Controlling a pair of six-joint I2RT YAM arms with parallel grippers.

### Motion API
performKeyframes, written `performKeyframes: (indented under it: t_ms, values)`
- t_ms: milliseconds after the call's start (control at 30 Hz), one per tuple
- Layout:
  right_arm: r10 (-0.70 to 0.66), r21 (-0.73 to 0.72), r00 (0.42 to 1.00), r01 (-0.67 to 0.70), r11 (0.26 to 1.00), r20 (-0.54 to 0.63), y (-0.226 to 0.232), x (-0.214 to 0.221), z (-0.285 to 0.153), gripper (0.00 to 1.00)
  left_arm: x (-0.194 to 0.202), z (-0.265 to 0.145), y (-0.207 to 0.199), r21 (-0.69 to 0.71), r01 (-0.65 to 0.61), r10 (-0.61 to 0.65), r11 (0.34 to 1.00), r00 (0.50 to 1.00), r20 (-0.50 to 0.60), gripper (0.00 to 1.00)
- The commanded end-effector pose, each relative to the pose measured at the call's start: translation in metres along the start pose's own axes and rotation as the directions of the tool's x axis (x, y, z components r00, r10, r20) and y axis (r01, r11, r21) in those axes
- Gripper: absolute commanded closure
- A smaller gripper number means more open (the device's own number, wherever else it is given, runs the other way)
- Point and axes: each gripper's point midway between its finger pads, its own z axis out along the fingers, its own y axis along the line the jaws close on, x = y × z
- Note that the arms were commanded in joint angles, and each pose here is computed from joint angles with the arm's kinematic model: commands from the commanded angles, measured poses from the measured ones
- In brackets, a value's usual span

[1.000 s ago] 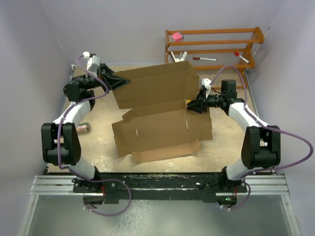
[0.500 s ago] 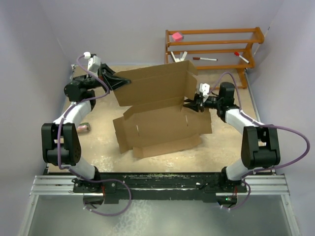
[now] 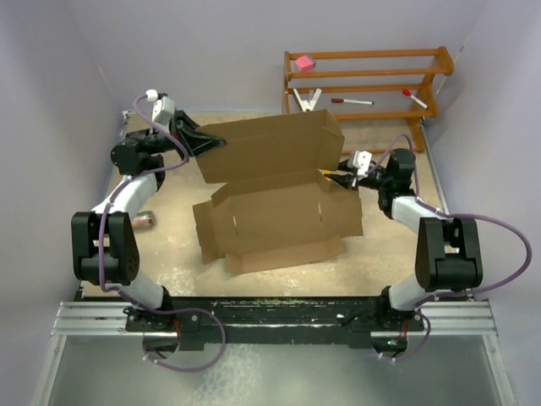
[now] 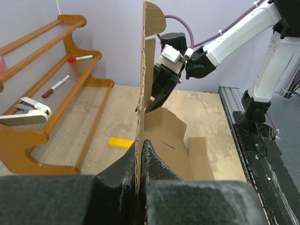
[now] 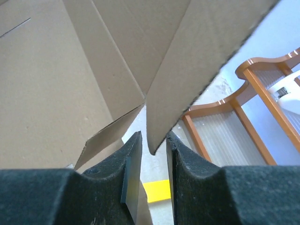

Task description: Fold the paper box

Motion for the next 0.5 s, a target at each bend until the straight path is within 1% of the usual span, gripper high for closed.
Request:
performKeyframes:
  t_ms: [0, 133, 200, 233, 267, 367, 433, 467]
  values:
    - [-0.039, -0.043, 0.998, 0.041, 0.998, 0.045, 0.0, -0.033, -0.005, 0.69, -0.033, 0.006, -0.026, 0.048, -0.19, 0.189, 0.981, 0.982, 0.025, 0.96]
    - [0.079, -0.105, 0.996, -0.075, 0.992, 0.033, 0.013, -0.045, -0.008, 0.69, -0.043, 0.009, -0.036, 0.055, -0.216, 0.214, 0.975, 0.976, 0.037, 0.96]
    - [0.16, -0.144, 0.987, -0.154, 0.977, 0.025, 0.024, -0.05, -0.011, 0.69, -0.051, 0.01, -0.041, 0.06, -0.232, 0.229, 0.971, 0.972, 0.044, 0.96]
    - [0.219, -0.159, 0.976, -0.215, 0.964, 0.009, 0.029, -0.051, -0.013, 0.69, -0.056, 0.011, -0.044, 0.063, -0.241, 0.239, 0.968, 0.97, 0.048, 0.96]
    - [0.301, -0.172, 0.953, -0.3, 0.938, -0.02, 0.037, -0.05, -0.015, 0.69, -0.06, 0.011, -0.046, 0.065, -0.247, 0.244, 0.967, 0.969, 0.051, 0.96]
    - [0.407, -0.211, 0.913, -0.406, 0.889, -0.038, 0.045, -0.055, -0.018, 0.69, -0.07, 0.014, -0.055, 0.076, -0.268, 0.263, 0.96, 0.963, 0.062, 0.96]
    - [0.501, -0.231, 0.863, -0.502, 0.834, -0.066, 0.054, -0.058, -0.02, 0.69, -0.077, 0.015, -0.06, 0.082, -0.288, 0.283, 0.954, 0.957, 0.066, 0.96]
    - [0.561, -0.235, 0.823, -0.565, 0.791, -0.09, 0.058, -0.063, -0.022, 0.69, -0.081, 0.016, -0.063, 0.085, -0.294, 0.289, 0.952, 0.955, 0.067, 0.96]
